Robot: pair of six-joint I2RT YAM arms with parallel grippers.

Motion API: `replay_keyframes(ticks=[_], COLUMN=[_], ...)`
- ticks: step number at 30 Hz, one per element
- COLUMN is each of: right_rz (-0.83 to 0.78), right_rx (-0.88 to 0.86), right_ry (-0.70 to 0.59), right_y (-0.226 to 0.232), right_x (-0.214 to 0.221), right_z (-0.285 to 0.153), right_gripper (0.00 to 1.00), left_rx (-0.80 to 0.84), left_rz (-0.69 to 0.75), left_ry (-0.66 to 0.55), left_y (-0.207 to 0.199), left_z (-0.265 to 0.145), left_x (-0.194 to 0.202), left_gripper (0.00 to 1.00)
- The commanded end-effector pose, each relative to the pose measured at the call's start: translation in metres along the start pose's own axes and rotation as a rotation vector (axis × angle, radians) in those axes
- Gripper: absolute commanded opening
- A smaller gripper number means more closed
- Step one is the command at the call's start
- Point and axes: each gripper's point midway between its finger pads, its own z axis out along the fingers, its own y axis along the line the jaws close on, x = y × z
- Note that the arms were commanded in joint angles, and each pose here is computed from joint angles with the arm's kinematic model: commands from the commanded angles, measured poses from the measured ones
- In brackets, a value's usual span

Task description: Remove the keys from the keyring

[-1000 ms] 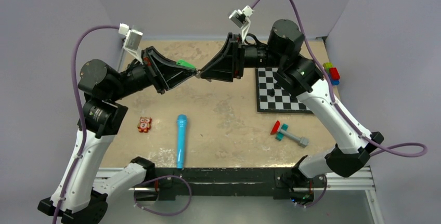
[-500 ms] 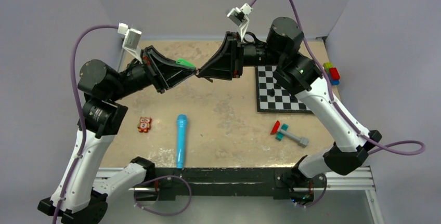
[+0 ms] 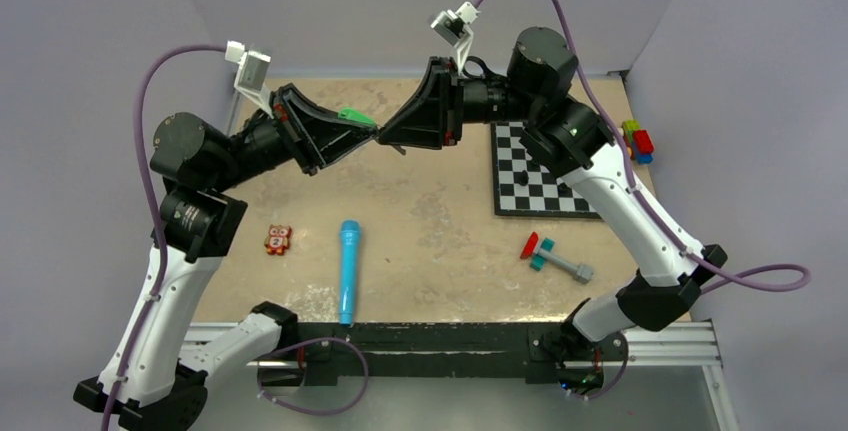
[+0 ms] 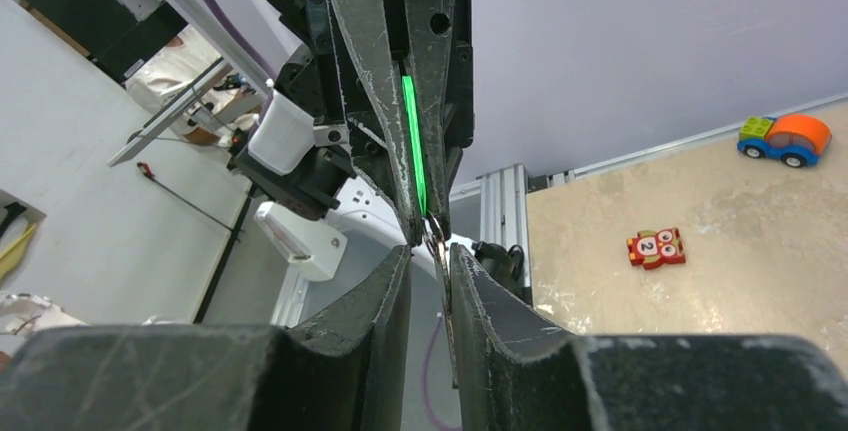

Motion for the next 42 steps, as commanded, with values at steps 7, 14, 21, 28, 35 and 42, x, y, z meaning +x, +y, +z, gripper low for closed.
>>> replay_keyframes(ticks=[7,14,21,28,35,42], right_rz=[-0.078,-0.080,-0.091,-0.089,-0.064,0.015], right_rx=[-0.046,-0.053,-0.050,0.005,0.122,0.205], right_ry=[-0.037,-0.044,-0.054,0.006,0.092,0.258], right_y=[0.019,0.020,0.020,0.012,-0.004,-0.026], right_x=[-0.017,-0.019,-0.021,-0.003,0.028,0.081], right_z=[-0.002,0.000,-0.001,-0.009,-0.025,-0.040], right_gripper=[0.19,0.00,0.00,0.00,0.00,0.00], left_rx=[0.044,0.094,0.108,0.100,-0.076,-0.186], left_rz=[0.018,0.022,0.001,-0.023,0.055,0.168], left_ry=[-0.014,-0.013,-0.011,0.046,0.112,0.224], left_y=[-0.012,-0.023,-0.027,-0.035,-0.021,-0.008], left_z=[0.000,-0.002,-0.005,-0.011,-0.030,-0.047], left_x=[-0.008,-0.007,-0.004,0.001,0.012,0.021], left_gripper=[0.00,0.00,0.00,0.47,1.00,0.98])
